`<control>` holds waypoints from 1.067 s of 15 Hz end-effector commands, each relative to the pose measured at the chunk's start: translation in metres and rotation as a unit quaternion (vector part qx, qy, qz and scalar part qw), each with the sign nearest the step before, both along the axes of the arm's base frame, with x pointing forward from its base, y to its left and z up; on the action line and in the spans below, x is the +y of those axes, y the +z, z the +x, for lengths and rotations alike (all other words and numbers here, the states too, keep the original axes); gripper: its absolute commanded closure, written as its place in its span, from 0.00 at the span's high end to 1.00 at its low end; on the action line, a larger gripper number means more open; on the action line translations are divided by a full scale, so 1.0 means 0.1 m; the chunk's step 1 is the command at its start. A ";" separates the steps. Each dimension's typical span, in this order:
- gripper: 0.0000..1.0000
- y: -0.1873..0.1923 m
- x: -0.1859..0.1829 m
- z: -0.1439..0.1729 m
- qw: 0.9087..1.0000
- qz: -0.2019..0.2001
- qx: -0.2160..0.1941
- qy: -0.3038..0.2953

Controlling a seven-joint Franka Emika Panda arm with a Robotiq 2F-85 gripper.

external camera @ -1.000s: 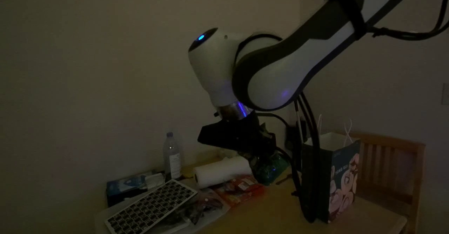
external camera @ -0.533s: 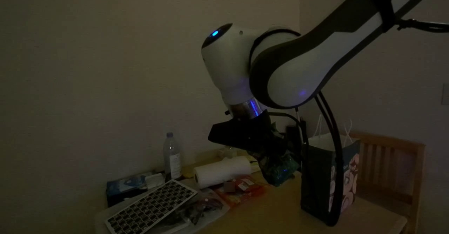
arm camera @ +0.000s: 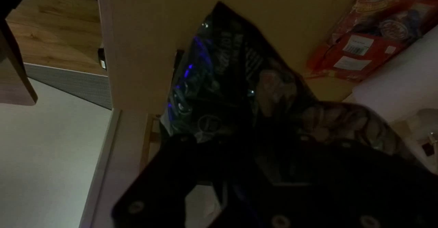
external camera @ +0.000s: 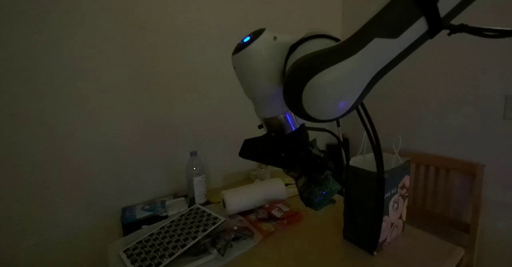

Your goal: Pick up the plastic and put in the paper bag

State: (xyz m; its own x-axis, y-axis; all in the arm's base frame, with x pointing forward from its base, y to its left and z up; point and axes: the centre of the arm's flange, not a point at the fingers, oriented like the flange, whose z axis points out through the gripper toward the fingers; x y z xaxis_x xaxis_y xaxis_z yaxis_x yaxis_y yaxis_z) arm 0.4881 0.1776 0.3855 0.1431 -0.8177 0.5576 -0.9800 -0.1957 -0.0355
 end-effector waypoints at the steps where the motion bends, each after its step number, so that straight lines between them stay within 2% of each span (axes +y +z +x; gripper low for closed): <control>1: 0.04 0.23 -0.32 0.13 0.997 0.005 -0.037 -0.065; 8: 0.04 0.62 -1.05 0.12 0.981 0.000 -0.079 -0.178; 14: 0.04 1.02 -1.66 -0.11 0.955 -0.014 -0.109 -0.274; 16: 0.04 1.08 -1.81 -0.22 0.949 -0.002 -0.111 -0.297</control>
State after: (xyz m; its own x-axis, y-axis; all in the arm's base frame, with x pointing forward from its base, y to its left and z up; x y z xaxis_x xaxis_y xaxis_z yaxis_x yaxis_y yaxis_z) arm 0.4921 0.0149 0.4816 -0.3880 -0.7397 0.5498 -0.9216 0.3167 -0.2242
